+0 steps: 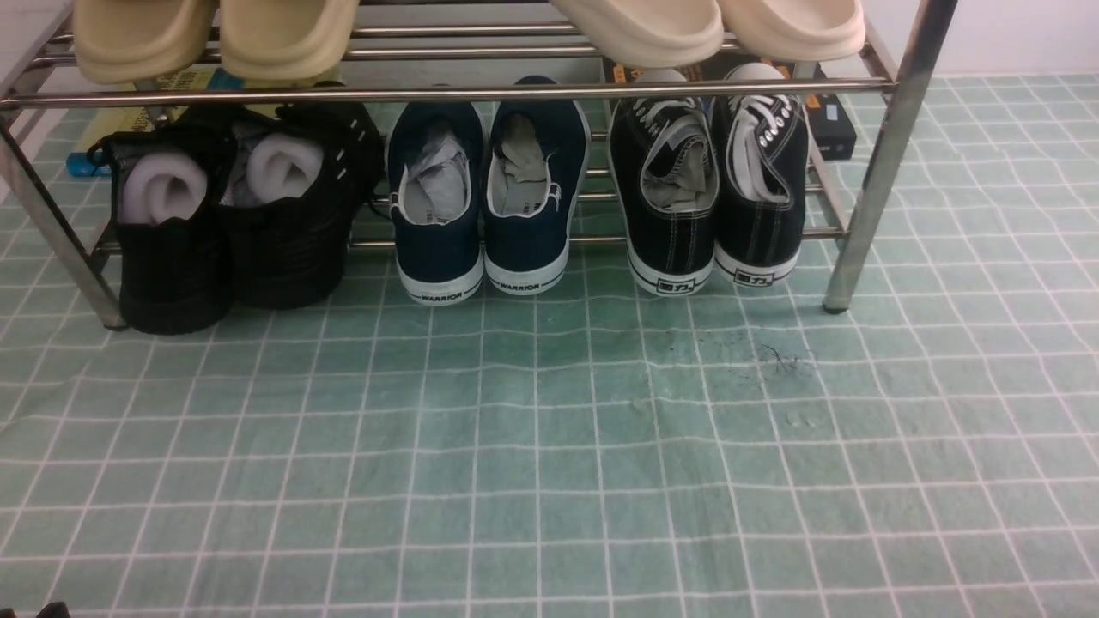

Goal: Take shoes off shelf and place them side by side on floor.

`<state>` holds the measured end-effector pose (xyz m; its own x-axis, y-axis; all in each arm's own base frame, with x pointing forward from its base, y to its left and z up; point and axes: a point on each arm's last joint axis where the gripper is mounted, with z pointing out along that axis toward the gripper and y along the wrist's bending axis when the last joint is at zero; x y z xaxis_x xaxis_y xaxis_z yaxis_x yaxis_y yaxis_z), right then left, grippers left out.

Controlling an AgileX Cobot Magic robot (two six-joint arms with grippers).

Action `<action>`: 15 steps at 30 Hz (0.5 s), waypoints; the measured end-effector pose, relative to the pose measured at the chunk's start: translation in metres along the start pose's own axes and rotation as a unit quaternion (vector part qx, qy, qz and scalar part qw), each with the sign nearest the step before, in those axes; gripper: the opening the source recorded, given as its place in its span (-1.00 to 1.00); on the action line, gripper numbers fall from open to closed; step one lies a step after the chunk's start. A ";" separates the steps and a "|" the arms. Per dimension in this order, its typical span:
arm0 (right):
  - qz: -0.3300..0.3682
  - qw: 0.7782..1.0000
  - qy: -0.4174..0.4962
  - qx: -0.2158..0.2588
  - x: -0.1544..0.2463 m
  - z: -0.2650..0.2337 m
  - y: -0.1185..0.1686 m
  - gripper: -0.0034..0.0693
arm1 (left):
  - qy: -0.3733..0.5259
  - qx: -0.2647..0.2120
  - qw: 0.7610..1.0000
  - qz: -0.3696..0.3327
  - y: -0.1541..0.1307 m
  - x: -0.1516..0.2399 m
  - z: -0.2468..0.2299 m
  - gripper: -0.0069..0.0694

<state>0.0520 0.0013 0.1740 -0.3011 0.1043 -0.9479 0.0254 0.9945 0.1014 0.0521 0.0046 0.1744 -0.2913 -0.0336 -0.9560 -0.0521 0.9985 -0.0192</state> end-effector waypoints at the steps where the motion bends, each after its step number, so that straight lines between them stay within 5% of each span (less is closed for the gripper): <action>1: 0.000 1.000 -0.001 0.000 0.000 0.000 0.000 -0.24 | 0.000 0.000 1.000 0.000 0.000 0.000 0.000 -0.19; 4: 0.048 0.999 -0.004 -0.010 -0.001 0.000 0.002 -0.24 | 0.000 0.000 1.000 0.000 0.000 0.000 0.000 -0.19; 7: 0.173 0.984 -0.001 -0.042 -0.001 0.000 0.007 -0.24 | 0.000 0.000 1.000 0.000 0.000 0.000 0.000 -0.19; 10: 0.333 0.939 0.011 -0.082 -0.001 0.000 0.014 -0.24 | 0.000 0.000 1.000 0.000 0.000 0.000 0.000 -0.19; 15: 0.408 0.907 0.018 -0.106 -0.003 -0.001 0.019 -0.24 | 0.000 0.000 1.000 0.000 0.000 0.000 0.000 -0.19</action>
<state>0.0523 0.0194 0.1789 -0.2946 0.8010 -0.5212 0.0709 0.5622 0.8240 0.0521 0.0046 0.1744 -0.2913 -0.0336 -0.9560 -0.0521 0.9985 -0.0192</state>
